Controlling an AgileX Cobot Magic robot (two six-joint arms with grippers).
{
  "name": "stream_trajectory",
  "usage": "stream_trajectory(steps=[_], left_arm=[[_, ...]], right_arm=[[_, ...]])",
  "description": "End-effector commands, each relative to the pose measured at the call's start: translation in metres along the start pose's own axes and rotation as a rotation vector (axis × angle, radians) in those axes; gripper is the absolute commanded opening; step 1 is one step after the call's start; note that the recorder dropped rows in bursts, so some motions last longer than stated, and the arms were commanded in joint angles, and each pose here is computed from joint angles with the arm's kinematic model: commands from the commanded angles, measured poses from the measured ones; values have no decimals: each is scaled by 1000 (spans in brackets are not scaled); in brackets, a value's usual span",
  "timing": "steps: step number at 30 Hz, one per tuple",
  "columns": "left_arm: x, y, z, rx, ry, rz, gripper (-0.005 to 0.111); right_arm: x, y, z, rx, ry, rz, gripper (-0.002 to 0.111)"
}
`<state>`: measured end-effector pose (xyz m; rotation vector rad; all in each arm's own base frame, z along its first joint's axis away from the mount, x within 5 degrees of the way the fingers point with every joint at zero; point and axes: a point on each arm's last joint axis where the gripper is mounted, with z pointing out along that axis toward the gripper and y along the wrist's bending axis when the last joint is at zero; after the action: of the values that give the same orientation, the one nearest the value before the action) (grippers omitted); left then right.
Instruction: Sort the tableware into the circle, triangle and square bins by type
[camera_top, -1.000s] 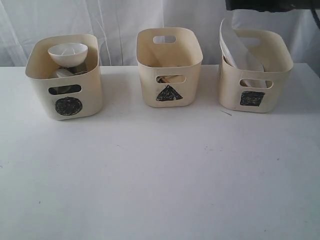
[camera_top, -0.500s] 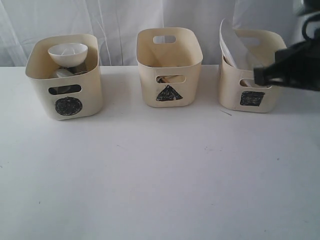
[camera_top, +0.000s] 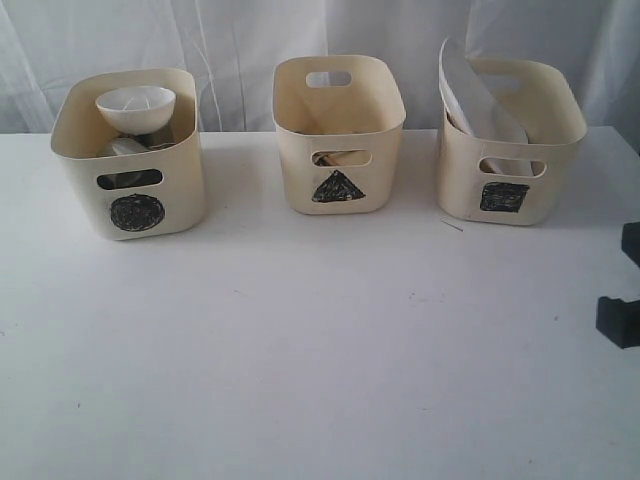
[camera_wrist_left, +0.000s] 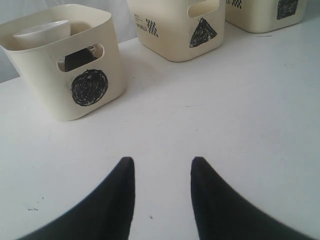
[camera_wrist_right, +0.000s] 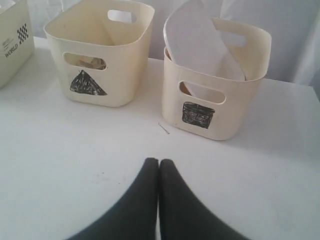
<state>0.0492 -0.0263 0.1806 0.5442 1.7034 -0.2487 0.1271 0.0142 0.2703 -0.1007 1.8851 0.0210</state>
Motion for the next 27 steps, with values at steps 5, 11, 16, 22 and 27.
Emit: stream_trajectory(steps=[5,11,16,22,27], left_arm=[[1,0,0,2,-3,-12,43],[1,0,0,2,-3,-12,43],[1,0,0,2,-3,-12,43],[1,0,0,2,-3,-12,43],[1,0,0,2,-3,-12,43]], right_arm=[[10,-13,-21,112,52,39,0],[10,-13,-23,118,46,40,0],[10,-13,-23,118,46,40,0],[16,-12,-22,106,45,25,0],[31,-9,-33,52,-63,29,0]])
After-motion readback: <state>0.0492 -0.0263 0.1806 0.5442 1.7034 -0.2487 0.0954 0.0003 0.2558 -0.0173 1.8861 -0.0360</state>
